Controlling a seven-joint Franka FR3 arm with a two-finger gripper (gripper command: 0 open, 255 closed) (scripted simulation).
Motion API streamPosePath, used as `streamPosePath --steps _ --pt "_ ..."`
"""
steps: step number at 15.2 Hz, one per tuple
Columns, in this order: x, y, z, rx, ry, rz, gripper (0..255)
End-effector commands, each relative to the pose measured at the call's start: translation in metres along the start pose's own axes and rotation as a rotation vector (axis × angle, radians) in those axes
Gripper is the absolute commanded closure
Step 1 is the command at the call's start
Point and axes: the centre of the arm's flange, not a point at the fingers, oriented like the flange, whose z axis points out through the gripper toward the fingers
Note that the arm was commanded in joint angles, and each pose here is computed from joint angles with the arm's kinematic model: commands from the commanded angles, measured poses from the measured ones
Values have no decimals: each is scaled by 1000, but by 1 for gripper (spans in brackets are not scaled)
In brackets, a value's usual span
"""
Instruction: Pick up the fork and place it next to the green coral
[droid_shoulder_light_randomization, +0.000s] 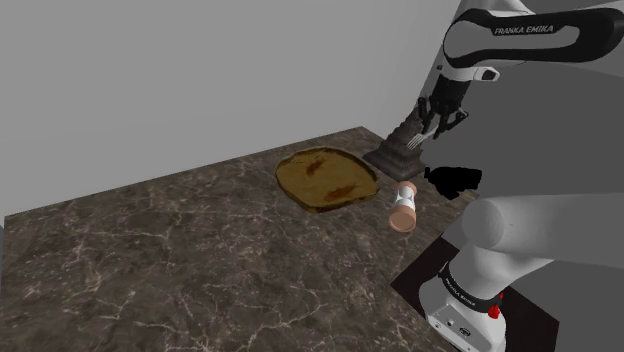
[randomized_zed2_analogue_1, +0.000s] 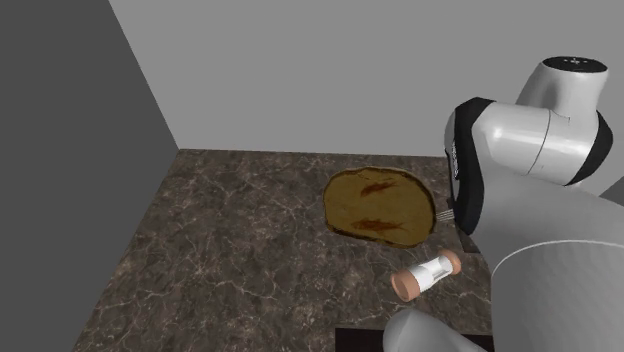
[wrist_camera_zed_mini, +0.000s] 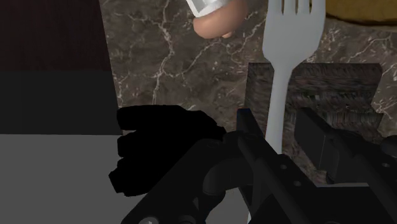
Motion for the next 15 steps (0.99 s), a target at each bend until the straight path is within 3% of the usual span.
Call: streamPosePath --steps 1,15 --pt "18 8 1 0 1 -2 255" --pt "7 7 75 0 1 -2 255"
